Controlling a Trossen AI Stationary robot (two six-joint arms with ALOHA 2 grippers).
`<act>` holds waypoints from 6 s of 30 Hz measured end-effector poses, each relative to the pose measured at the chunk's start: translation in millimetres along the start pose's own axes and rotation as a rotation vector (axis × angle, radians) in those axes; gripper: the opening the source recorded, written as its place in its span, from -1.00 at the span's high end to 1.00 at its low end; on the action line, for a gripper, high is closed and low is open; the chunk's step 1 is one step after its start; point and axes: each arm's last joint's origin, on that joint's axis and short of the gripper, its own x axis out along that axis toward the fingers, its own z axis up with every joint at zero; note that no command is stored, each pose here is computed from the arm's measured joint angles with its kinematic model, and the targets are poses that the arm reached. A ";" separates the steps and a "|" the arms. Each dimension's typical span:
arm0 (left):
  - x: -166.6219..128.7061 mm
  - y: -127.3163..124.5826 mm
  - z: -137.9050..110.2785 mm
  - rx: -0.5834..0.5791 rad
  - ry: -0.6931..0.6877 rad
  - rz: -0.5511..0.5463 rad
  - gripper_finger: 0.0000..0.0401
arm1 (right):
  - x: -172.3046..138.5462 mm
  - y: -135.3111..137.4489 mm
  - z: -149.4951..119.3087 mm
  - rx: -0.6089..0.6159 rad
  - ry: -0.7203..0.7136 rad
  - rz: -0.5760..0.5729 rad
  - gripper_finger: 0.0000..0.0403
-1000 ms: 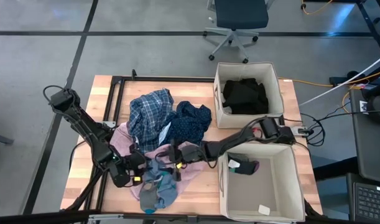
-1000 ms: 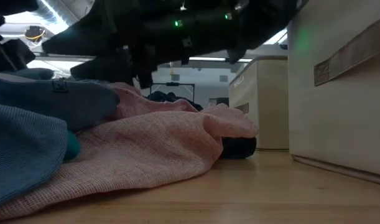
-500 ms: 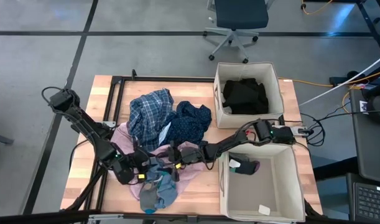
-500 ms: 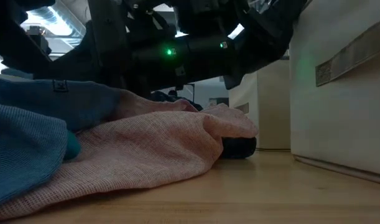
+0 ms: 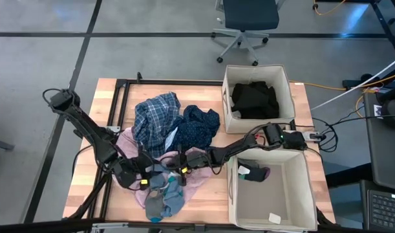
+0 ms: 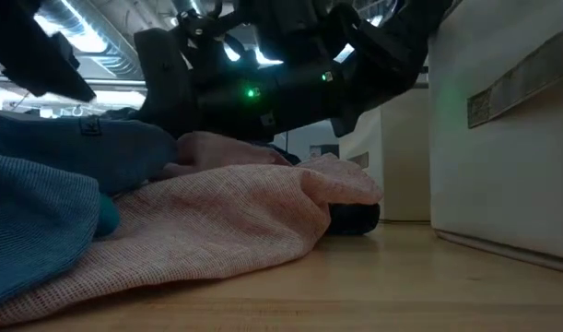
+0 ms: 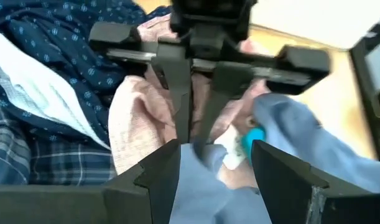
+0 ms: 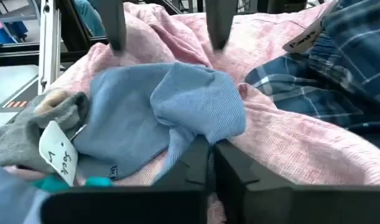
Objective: Sort clothes
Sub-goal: Put the top blue long sock into the bottom laundry organizer, then put the blue long sock into the bottom laundry organizer
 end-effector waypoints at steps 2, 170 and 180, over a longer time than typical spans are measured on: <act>-7.7 1.8 3.6 -0.005 -0.008 -0.024 0.07 | 0.0 0.0 -0.1 -0.017 -0.001 -0.009 0.94; -12.9 11.6 -10.3 -0.002 -0.014 -0.020 0.07 | -188.4 121.6 159.8 -0.454 0.055 -0.095 0.88; -12.9 11.6 -10.4 -0.003 -0.014 -0.021 0.07 | -307.8 116.2 215.4 -0.256 -0.069 -0.127 0.93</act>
